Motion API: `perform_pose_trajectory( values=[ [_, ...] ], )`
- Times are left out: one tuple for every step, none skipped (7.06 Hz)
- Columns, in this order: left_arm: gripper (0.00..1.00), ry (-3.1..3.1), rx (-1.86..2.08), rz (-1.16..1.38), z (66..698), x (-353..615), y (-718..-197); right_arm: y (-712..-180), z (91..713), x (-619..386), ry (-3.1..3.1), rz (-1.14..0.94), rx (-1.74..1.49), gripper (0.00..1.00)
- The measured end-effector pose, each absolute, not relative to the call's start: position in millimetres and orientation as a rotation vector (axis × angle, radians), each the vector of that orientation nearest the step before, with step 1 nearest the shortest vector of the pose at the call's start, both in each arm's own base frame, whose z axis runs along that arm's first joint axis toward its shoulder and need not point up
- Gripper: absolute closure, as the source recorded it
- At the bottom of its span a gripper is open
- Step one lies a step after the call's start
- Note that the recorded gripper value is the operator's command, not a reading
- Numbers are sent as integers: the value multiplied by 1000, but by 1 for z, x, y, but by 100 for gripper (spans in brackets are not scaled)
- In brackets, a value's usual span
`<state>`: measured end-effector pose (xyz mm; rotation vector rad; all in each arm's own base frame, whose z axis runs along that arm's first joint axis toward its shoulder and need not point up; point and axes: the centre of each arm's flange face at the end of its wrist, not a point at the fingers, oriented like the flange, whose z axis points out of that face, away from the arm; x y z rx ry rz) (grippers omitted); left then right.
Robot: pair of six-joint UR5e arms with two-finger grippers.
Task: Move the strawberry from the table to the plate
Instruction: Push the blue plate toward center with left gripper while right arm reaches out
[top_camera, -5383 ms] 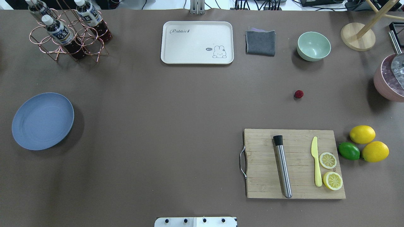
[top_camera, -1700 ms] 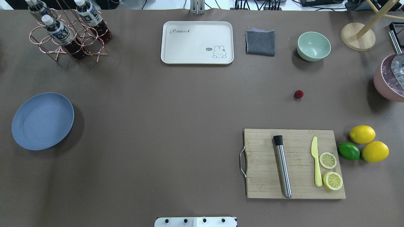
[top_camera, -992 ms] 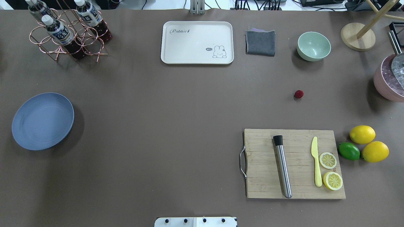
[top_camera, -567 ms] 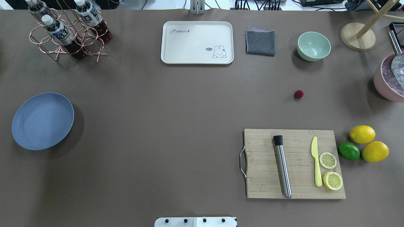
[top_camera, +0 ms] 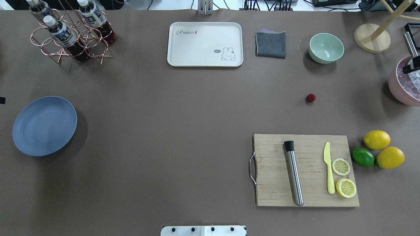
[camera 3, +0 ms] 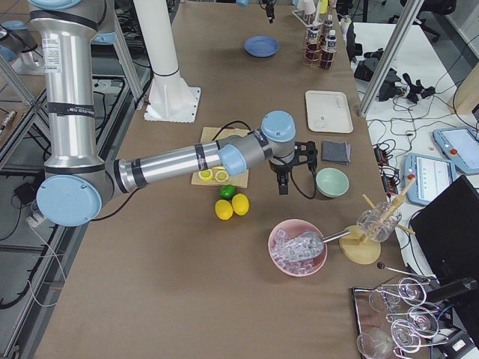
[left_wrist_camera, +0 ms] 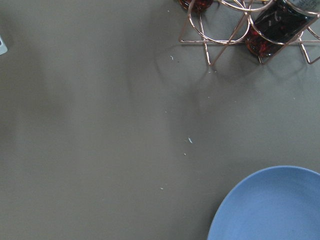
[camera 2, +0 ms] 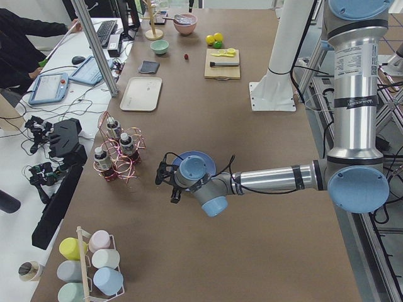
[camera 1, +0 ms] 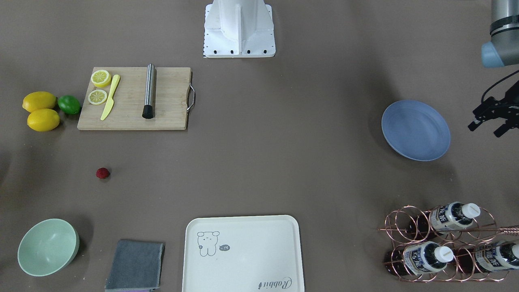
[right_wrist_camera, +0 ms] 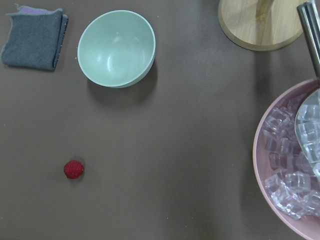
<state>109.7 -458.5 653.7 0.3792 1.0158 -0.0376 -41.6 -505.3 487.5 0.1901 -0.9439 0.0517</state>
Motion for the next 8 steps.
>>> perform_pose_trajectory(
  values=[
    [9, 1022, 383, -37, 663, 134, -450, -508, 484, -45, -942, 60, 189, 0],
    [27, 1017, 393, -23, 674, 153, -443, -509, 483, -47, -940, 65, 187, 0],
    [78, 1017, 400, -7, 683, 169, -437, -509, 482, -47, -939, 68, 187, 0],
    [100, 1024, 400, -6, 686, 178, -433, -510, 481, -49, -940, 66, 189, 0],
    [100, 1035, 396, -8, 686, 182, -431, -512, 478, -51, -940, 64, 191, 0],
    [100, 1056, 378, 3, 683, 185, -429, -514, 475, -54, -937, 70, 191, 0],
    [100, 1089, 336, 20, 678, 187, -428, -517, 472, -58, -933, 79, 190, 0],
    [100, 1126, 281, 16, 669, 184, -431, -518, 470, -62, -930, 81, 191, 0]
  ],
)
